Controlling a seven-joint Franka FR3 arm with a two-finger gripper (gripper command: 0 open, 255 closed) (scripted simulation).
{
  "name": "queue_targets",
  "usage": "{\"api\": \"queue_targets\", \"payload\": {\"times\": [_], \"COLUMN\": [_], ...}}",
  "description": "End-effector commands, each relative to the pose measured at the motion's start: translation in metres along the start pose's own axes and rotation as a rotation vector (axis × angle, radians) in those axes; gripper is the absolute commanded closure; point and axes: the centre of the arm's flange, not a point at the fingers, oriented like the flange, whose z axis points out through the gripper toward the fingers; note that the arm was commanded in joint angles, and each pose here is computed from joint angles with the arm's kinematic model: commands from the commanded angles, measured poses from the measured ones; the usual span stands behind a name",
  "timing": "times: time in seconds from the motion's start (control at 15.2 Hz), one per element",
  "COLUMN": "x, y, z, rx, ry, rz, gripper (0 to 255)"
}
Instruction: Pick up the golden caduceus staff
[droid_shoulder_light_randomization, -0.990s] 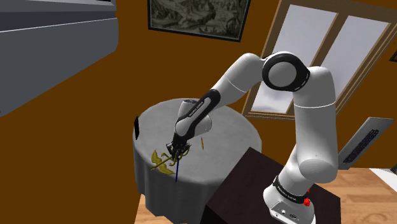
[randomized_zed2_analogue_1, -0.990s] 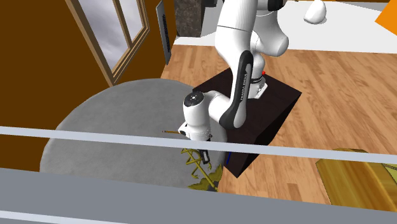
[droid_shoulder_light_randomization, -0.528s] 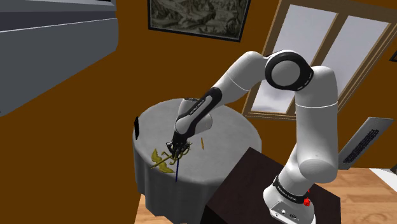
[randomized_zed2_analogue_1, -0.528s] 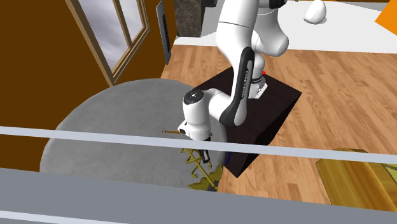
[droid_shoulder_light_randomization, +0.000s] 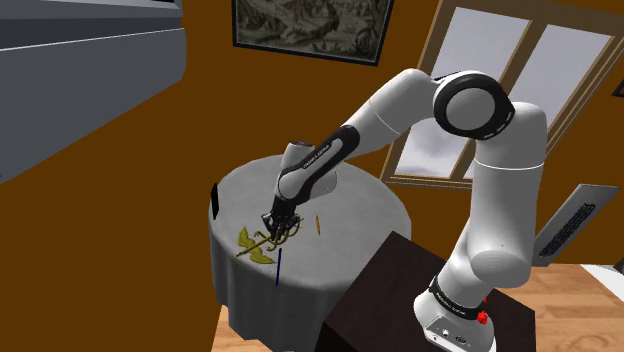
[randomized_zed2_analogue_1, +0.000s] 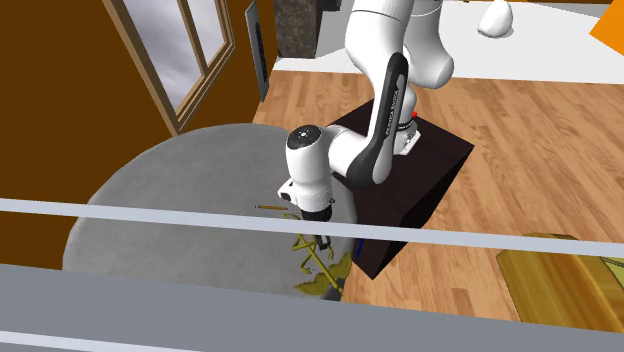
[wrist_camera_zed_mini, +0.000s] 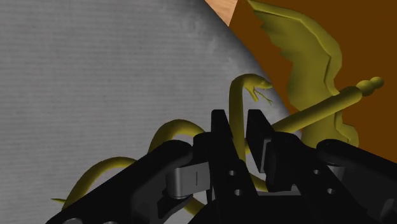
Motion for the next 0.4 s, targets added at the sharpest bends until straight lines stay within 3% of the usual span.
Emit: {"api": "queue_targets", "payload": {"times": [0.0,0.33], "x": [-0.001,-0.002], "y": [-0.001,-0.004], "z": [-0.011,-0.028], "rx": [0.000,0.000], "ry": [0.000,0.000], "rz": [0.000,0.000], "gripper": [255,255]}}
